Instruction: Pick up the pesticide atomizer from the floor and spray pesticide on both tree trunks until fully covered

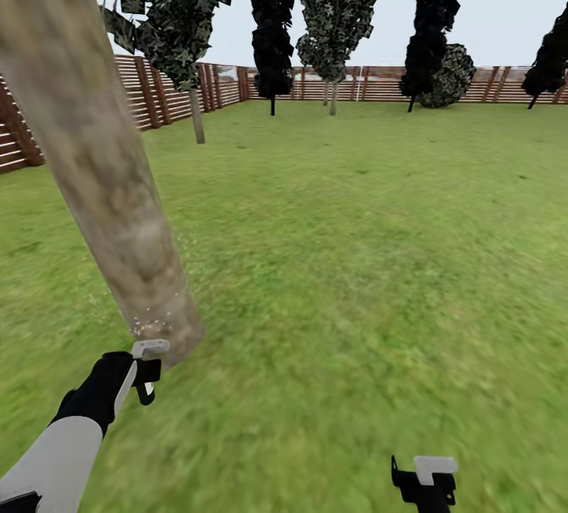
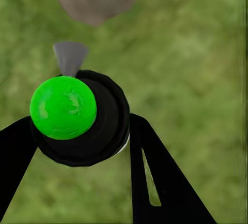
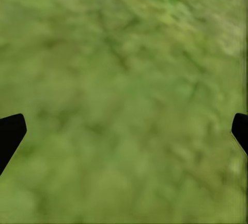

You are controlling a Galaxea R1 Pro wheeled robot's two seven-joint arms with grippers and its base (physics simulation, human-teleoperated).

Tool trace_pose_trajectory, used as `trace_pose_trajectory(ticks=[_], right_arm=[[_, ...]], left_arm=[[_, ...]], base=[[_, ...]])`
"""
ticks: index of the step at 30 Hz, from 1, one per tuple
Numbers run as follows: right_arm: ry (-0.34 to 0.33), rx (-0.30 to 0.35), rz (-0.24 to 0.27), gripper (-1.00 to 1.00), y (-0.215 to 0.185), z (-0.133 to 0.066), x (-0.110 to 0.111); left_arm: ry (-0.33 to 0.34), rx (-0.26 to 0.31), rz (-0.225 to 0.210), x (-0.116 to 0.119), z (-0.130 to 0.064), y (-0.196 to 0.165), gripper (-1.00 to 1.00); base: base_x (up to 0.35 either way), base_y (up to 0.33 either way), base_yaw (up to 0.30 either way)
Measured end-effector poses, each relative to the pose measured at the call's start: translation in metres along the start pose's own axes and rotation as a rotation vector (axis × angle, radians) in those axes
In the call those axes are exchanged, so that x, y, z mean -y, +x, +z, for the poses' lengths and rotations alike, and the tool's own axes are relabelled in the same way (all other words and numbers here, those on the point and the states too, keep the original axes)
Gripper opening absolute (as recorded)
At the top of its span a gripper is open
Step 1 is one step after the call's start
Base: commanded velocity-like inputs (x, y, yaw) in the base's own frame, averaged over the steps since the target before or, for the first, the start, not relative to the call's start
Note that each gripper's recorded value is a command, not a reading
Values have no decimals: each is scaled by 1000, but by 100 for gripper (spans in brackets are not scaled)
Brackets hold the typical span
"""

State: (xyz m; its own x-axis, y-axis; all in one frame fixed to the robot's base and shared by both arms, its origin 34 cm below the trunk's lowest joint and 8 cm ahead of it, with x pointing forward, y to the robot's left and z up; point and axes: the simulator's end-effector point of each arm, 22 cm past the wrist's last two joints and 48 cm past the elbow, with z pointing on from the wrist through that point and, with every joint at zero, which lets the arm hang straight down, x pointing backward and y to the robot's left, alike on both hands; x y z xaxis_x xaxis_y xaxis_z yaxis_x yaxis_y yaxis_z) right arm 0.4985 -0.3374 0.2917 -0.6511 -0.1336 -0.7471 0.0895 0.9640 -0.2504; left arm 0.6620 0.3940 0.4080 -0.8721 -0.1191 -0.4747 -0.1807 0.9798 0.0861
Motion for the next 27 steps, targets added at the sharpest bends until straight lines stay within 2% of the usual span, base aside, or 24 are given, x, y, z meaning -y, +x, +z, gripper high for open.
trace_pose_trajectory(ticks=[4, 7, 14, 17, 21, 24, 27], right_arm=[[-2, 0, 1, 100, 0, 0, -1], [-1, -1, 0, 100, 0, 0, -1], [0, -1, 1, 100, 0, 0, -1], [0, -1, 2, 100, 0, 0, -1], [0, -1, 1, 100, 0, 0, -1], [0, -1, 1, 100, 0, 0, -1], [2, -1, 0, 100, 0, 0, 1]], left_arm=[[0, 1, 0, 0, 0, 0, -100], [1, 1, 0, 0, 0, -1, -100], [9, 15, -2, 4, -4, -14, -100], [19, 26, -14, 10, -18, -54, -100], [33, 98, -25, 18, -41, -115, -100], [25, 90, -22, 15, -46, -123, -100], [13, 107, -26, 9, -56, -134, -100]], base=[[69, -258, 248], [-152, -230, 275], [-30, -22, 276], [0, 0, 276], [0, 0, 233], [0, 0, 36], [24, -32, 1]])
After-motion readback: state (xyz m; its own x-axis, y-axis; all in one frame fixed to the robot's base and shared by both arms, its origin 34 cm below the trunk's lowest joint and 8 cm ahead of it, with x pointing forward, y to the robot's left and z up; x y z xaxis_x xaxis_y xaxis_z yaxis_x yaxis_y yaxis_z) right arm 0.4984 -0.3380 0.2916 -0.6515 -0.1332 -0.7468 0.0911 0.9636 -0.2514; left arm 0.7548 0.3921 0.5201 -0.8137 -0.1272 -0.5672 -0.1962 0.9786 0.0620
